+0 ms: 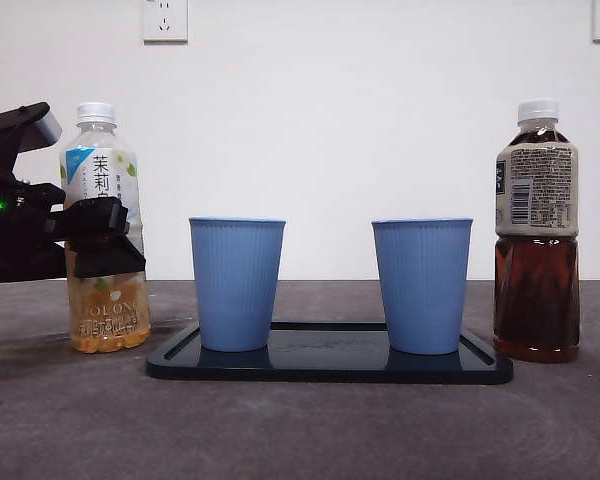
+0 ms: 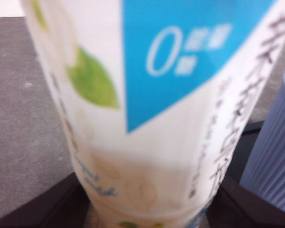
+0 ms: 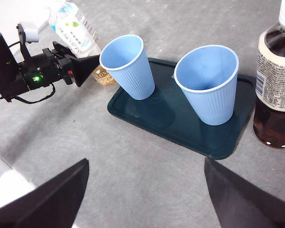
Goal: Pour the drink into the cup
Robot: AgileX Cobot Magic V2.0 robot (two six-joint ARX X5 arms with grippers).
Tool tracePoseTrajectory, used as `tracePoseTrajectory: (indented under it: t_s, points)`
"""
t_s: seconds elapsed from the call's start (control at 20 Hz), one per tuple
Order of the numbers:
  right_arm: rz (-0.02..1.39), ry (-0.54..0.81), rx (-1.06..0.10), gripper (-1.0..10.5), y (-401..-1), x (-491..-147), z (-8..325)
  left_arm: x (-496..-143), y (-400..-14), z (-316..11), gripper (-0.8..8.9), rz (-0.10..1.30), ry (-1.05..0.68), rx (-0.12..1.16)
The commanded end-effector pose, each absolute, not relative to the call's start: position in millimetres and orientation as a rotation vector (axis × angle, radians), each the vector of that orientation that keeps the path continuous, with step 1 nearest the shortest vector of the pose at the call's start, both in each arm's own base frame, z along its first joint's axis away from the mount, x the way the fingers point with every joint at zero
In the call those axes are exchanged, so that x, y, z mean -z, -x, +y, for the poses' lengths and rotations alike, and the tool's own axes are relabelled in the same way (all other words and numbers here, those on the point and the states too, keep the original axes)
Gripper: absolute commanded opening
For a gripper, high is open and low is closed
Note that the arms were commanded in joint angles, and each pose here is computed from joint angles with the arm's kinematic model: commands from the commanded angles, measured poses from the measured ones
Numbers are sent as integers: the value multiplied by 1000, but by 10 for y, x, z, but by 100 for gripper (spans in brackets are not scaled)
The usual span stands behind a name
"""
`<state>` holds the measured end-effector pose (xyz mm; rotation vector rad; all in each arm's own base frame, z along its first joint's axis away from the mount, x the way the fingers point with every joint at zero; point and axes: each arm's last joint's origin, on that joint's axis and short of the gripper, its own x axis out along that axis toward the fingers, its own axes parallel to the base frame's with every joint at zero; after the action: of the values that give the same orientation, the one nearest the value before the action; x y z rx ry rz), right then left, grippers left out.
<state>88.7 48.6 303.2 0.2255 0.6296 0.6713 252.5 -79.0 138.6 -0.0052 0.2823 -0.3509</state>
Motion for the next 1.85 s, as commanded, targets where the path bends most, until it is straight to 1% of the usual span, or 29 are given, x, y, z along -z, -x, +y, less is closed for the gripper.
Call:
tracePoseTrajectory:
  t_s: [0.05, 0.3, 0.5, 0.65, 0.85, 0.95, 1.1, 1.25, 1.4, 1.5, 1.85]
  points:
    - [607, -200, -683, 377, -889, -3067, 491, -1390, -2562, -798, 271, 268, -37, 352]
    - [611, -198, -688, 377, -886, -3065, 492, -1461, -2525, -788, 269, 265, -121, 363]
    - [632, -169, -699, 377, -874, -3039, 488, -1613, -2438, -743, 270, 321, -271, 322]
    - [658, -152, -738, 377, -852, -3016, 490, -1894, -2416, -733, 269, 367, -407, 308]
    - [690, -172, -870, 377, -815, -3007, 511, -2359, -2425, -757, 270, 425, -551, 354]
    - [701, -176, -907, 377, -802, -3002, 516, -2520, -2416, -802, 270, 470, -678, 379]
    - [694, -156, -918, 377, -798, -2999, 515, -2663, -2369, -908, 270, 519, -876, 369]
    - [692, -154, -926, 377, -797, -3000, 516, -2741, -2332, -973, 265, 543, -1028, 290]
    - [694, -163, -975, 377, -785, -3004, 525, -2763, -2297, -1029, 264, 552, -1173, 231]
    - [697, -163, -992, 377, -778, -3003, 530, -2767, -2277, -1060, 239, 553, -1242, 215]
    - [725, -161, -1035, 377, -748, -2989, 550, -2781, -2240, -1144, 239, 530, -1377, 219]
